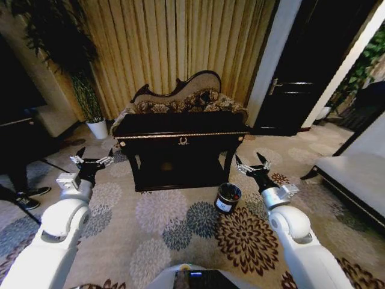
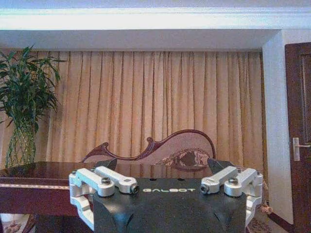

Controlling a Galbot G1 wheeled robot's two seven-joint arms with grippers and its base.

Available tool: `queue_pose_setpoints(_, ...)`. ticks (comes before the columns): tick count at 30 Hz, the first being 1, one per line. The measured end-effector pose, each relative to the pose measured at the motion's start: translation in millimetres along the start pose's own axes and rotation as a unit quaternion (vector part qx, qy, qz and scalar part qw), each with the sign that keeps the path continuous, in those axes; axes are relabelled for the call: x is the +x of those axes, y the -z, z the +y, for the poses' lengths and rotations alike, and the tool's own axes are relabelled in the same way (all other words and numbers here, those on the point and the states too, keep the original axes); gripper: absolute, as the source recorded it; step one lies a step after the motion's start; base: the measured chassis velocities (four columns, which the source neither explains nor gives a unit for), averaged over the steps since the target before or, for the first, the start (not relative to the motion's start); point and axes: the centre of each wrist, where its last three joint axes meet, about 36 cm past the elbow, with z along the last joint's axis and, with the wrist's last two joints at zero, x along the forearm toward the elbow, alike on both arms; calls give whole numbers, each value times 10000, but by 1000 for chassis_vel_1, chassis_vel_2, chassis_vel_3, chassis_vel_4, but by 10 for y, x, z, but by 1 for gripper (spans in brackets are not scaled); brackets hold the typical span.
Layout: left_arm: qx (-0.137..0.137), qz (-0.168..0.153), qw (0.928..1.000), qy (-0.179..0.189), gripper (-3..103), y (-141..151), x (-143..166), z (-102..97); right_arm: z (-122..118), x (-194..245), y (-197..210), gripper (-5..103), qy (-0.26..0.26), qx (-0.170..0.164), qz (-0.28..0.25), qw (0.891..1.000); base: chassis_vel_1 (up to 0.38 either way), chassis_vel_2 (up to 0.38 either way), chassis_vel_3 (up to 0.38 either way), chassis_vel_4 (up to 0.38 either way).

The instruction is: Move to the front of the table and place the trash on the table into the trash bin.

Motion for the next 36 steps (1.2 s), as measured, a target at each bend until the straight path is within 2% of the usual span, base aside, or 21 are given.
queue_pose_setpoints(13,10,18,10000,-4,100,-19,11,-15,-28,-17,-31,100,-40,-7,1,10000,217,-228,-217,225)
queue_pose_setpoints(17,28,23,10000,-4,100,-30,22,-24,-42,-24,-67,100,-95,83,-89,9999,212,-168,-202,185)
queue_pose_setpoints(26,49,30,10000,-38,100,-97,95,-59,-26,-7,-162,100,-166,78,-81,9998,20,-24,-24,18)
queue_pose_setpoints(33,135,13,9999,-76,100,-127,241,-93,-8,102,-312,100,-141,-36,240,9996,0,0,0,0)
queue_pose_setpoints(36,204,103,9997,-90,100,-295,301,-73,108,270,-264,100,45,-218,718,9972,0,0,0,0)
